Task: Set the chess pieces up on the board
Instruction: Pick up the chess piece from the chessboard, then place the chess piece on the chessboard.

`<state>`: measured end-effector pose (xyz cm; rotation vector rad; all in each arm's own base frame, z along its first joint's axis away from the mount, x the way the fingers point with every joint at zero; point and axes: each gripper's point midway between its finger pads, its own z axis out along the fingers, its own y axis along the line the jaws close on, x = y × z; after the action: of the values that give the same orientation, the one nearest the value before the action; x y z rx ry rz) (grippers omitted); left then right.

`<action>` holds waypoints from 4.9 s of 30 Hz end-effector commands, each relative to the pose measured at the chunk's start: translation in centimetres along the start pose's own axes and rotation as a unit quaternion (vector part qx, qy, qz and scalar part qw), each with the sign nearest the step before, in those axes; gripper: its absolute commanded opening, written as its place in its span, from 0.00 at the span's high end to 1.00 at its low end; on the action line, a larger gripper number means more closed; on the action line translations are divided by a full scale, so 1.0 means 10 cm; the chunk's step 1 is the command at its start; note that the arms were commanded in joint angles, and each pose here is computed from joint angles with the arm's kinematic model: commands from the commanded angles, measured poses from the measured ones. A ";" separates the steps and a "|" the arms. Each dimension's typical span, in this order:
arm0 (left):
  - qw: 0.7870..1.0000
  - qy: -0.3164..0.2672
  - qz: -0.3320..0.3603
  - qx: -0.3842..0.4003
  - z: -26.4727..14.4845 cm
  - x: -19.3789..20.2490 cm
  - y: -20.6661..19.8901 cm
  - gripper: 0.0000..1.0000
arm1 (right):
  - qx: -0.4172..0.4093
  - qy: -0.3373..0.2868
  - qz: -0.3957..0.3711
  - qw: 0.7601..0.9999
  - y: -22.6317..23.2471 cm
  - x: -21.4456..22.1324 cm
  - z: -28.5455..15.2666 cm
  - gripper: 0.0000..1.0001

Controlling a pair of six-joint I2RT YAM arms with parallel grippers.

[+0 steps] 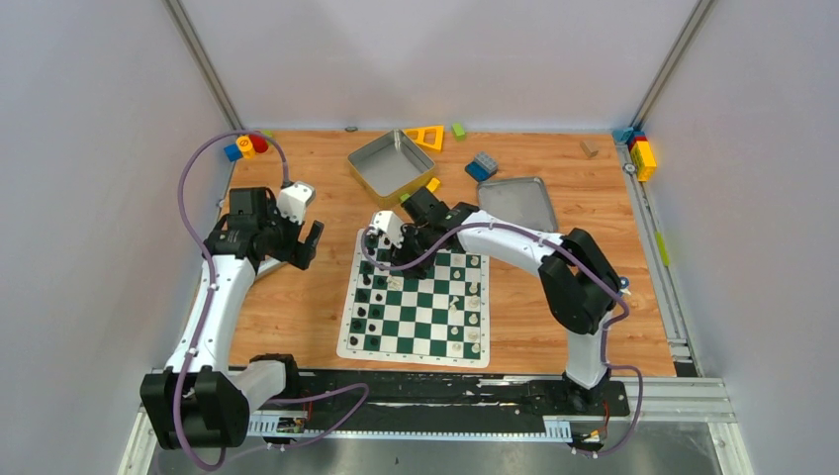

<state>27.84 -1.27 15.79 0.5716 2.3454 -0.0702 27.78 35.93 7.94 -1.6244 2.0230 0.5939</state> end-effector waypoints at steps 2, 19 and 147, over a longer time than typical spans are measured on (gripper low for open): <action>0.999 -0.037 -0.013 -0.015 -0.06 -0.13 0.03 0.00 | -0.006 -0.017 -0.033 0.999 0.02 -0.17 0.18 0.54; 0.997 -0.059 -0.004 -0.042 -0.15 -0.20 0.11 0.00 | -0.006 0.002 -0.046 0.999 0.02 -0.15 0.44 0.61; 0.724 -0.310 0.430 0.441 -0.13 -0.95 -2.48 0.71 | -0.175 -0.174 0.040 0.968 0.41 -0.53 -1.18 1.00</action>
<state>22.59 -26.45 19.09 1.7146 1.1278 -0.8319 23.32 33.34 18.21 -1.5018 1.8863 1.2188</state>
